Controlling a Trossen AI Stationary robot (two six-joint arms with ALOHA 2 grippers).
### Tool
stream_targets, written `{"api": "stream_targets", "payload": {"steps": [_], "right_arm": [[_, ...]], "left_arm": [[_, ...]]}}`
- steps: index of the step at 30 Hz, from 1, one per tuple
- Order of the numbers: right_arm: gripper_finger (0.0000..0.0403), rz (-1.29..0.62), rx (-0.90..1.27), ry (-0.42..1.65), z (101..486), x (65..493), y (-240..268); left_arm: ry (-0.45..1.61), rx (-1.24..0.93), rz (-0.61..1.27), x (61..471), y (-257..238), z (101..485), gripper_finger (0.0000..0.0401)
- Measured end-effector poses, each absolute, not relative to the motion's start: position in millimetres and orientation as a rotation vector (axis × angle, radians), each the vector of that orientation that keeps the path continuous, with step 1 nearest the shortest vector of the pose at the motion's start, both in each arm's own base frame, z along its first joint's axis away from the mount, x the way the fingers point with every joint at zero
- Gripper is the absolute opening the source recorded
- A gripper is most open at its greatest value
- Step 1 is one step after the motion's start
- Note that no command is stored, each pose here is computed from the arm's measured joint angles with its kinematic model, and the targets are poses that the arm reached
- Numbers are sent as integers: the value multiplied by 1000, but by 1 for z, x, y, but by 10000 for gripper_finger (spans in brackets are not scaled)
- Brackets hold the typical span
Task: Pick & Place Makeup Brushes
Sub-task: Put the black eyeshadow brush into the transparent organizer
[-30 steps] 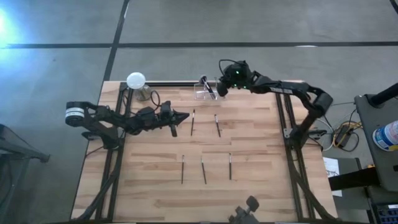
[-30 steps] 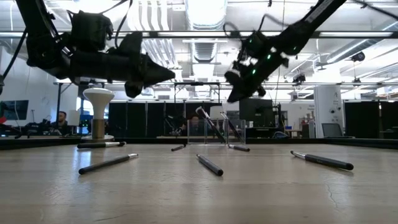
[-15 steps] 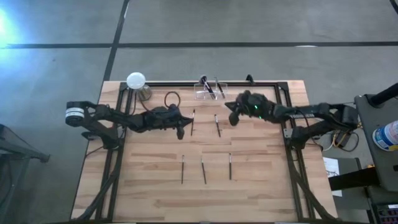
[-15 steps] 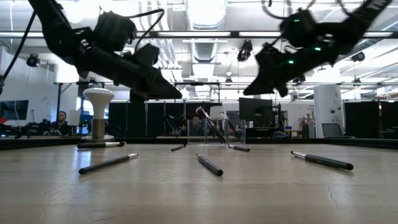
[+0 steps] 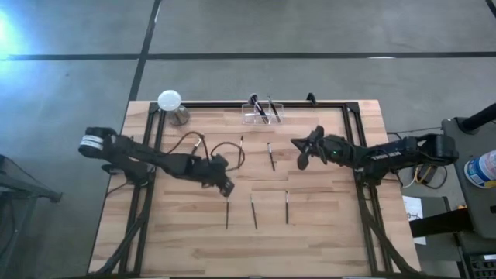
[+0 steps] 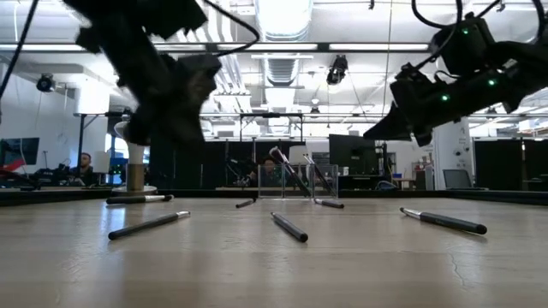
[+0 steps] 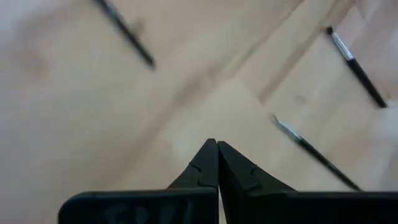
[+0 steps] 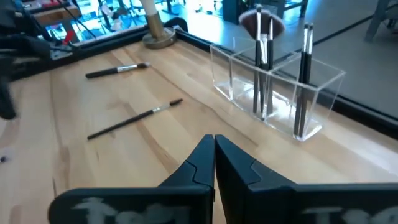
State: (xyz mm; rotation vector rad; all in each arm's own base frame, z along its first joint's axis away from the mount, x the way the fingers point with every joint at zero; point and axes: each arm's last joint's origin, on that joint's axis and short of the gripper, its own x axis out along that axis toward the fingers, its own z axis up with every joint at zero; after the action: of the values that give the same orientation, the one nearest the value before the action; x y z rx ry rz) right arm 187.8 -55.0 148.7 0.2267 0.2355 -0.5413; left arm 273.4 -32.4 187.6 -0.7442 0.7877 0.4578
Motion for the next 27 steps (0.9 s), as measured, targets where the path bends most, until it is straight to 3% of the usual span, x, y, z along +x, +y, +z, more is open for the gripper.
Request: {"api": "stream_targets", "payload": {"steps": [10, 20, 27], "right_arm": [[8, -528, 197, 258, 144, 184, -52], [8, -518, 148, 251, 144, 184, -52], [8, -517, 136, 258, 140, 181, -51]], "left_arm": [[808, -1076, 612, 265, -64, 183, 16], [917, -1054, 752, 292, -72, 177, 116], [966, -1056, 785, 313, -78, 172, 132]]}}
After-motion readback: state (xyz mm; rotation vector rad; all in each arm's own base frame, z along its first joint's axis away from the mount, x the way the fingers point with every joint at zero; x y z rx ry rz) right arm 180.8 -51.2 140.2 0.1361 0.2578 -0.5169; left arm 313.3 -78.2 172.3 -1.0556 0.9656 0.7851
